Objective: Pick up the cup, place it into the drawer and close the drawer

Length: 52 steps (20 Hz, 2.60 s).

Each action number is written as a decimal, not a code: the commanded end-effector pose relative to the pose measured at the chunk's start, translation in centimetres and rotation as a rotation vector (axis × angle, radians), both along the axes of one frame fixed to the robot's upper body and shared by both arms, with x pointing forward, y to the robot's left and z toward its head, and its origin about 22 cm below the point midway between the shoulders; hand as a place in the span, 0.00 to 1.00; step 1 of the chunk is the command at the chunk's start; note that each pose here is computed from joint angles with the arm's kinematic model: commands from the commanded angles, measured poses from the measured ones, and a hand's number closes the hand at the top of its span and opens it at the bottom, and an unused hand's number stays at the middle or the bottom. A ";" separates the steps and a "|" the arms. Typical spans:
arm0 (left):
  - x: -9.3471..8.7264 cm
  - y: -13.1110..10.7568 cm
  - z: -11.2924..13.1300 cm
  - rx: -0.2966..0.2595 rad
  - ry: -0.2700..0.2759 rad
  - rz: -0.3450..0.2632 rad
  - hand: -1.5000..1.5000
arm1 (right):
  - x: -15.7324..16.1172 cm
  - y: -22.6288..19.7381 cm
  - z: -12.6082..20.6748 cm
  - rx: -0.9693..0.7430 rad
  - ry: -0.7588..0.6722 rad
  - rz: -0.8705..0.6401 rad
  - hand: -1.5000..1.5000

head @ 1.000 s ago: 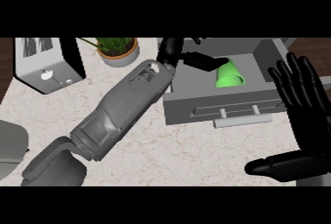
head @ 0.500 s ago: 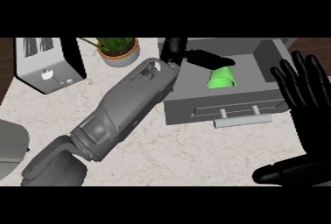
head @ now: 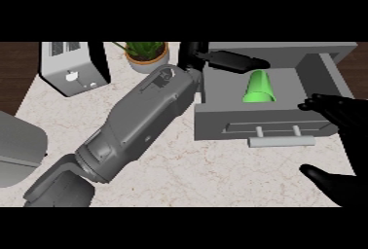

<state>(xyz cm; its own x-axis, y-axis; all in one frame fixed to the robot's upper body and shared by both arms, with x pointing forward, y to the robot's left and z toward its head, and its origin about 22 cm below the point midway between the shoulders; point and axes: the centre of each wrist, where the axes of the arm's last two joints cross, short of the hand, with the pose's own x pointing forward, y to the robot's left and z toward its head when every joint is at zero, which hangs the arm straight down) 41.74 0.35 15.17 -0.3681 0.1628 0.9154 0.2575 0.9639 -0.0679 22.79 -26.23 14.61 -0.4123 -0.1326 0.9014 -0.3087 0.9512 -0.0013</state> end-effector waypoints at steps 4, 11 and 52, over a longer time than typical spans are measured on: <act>0.0 4.9 -0.7 -0.101 0.017 0.045 0.00 | -1.7 -2.0 0.4 -0.248 -0.016 0.027 1.00; -1.6 12.2 -2.7 -0.131 0.072 0.119 0.00 | -1.6 -1.3 0.5 -0.425 0.019 0.023 1.00; -15.4 33.3 -9.7 -0.172 0.104 0.170 0.00 | 12.5 4.6 -18.3 -1.153 0.049 -0.005 0.00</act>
